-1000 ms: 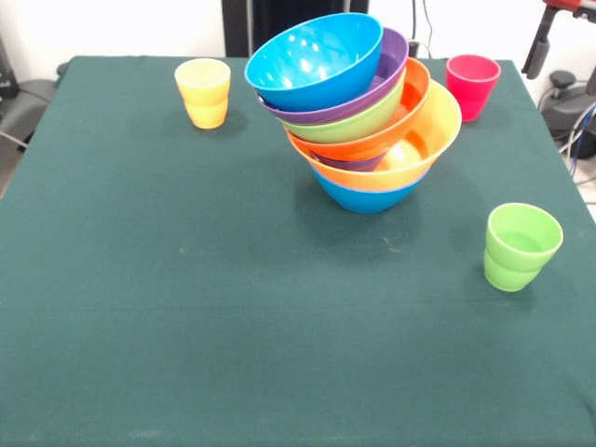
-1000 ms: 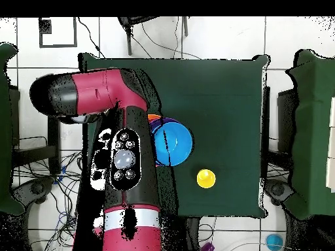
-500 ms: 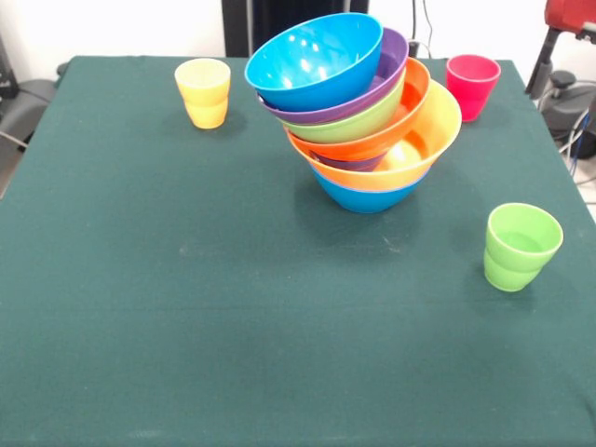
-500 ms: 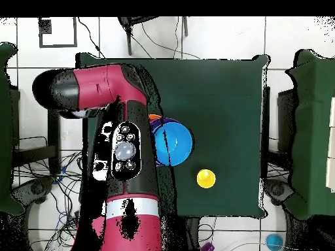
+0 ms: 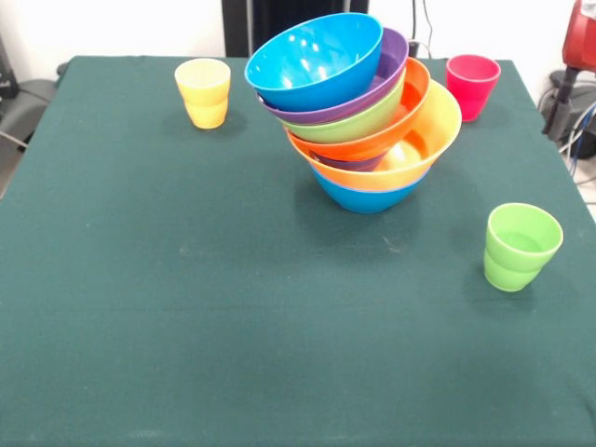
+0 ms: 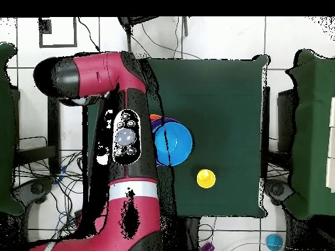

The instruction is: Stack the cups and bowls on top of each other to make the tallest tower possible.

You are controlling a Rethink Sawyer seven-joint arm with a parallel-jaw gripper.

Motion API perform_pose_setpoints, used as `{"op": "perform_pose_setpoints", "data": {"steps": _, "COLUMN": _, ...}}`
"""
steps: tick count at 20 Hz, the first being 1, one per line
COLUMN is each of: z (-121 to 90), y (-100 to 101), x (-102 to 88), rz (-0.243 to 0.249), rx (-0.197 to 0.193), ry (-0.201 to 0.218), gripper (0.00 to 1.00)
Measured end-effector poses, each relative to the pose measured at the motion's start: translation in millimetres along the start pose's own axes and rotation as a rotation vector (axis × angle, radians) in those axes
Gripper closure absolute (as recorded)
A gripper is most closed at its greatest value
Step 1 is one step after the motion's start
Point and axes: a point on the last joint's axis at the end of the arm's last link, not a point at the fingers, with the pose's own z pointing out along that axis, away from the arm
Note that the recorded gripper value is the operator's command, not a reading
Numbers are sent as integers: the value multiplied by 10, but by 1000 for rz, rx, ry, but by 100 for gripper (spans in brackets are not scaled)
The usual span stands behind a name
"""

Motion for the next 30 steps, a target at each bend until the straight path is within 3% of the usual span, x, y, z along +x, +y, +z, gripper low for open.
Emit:
{"op": "perform_pose_setpoints", "data": {"steps": 15, "z": 181, "y": 182, "x": -267, "rz": 25, "rx": -44, "ry": -14, "gripper": 0}}
{"op": "perform_pose_setpoints", "data": {"steps": 24, "z": 316, "y": -72, "x": -450, "rz": 64, "rx": -34, "ry": 0, "gripper": 0}}
{"op": "perform_pose_setpoints", "data": {"steps": 30, "z": 182, "y": -291, "x": -669, "rz": 100, "rx": -40, "ry": -16, "gripper": 0}}
